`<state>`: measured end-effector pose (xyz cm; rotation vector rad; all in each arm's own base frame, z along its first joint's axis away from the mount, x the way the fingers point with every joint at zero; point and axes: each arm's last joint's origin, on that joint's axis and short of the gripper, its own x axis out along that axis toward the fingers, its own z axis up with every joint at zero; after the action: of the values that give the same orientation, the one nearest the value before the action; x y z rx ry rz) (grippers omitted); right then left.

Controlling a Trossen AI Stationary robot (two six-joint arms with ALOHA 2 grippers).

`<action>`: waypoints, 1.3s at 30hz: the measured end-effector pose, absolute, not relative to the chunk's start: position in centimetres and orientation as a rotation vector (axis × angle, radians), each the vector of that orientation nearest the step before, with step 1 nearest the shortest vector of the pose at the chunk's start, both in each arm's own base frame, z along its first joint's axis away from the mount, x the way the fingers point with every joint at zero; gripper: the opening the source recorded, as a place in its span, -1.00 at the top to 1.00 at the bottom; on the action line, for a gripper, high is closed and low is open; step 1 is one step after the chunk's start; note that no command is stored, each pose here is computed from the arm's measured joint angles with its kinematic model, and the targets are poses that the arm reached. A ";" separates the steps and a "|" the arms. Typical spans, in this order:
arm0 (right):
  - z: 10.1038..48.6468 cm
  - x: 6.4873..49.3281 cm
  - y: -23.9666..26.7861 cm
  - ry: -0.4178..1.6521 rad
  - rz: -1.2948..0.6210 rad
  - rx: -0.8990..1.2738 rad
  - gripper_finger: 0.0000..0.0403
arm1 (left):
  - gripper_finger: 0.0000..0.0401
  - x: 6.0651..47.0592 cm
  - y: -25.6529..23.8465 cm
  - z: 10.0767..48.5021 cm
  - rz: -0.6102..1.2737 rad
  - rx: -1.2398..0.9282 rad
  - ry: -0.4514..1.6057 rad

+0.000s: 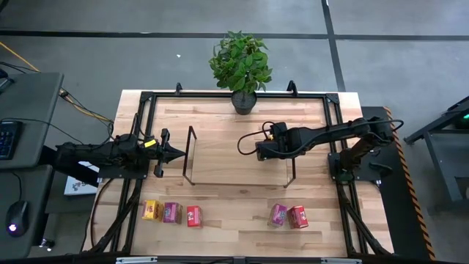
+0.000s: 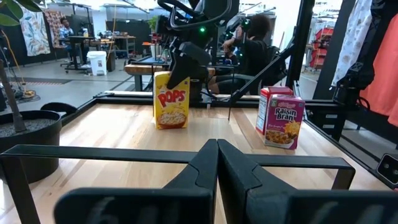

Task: Stack cereal on shelf
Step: Put the right yellow cereal box on the shelf

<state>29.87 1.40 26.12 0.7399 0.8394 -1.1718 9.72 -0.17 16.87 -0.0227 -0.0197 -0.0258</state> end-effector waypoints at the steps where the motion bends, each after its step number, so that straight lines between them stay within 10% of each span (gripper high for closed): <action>1: 26.1 29.9 1.4 0.835 -1.174 0.735 -0.01 | 1.00 9.7 -0.2 16.9 -0.026 -0.023 -0.020; 11: 26.2 29.9 1.5 0.828 -1.172 0.730 -0.44 | 1.00 9.7 -0.2 16.9 -0.026 -0.023 -0.020; 39: 25.9 29.5 2.6 0.983 -1.093 0.829 -0.45 | 1.00 9.7 -0.2 16.9 -0.026 -0.023 -0.020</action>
<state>29.55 2.60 25.95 0.8293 0.9829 -1.0927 9.72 -0.17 16.87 -0.0227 -0.0202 -0.0258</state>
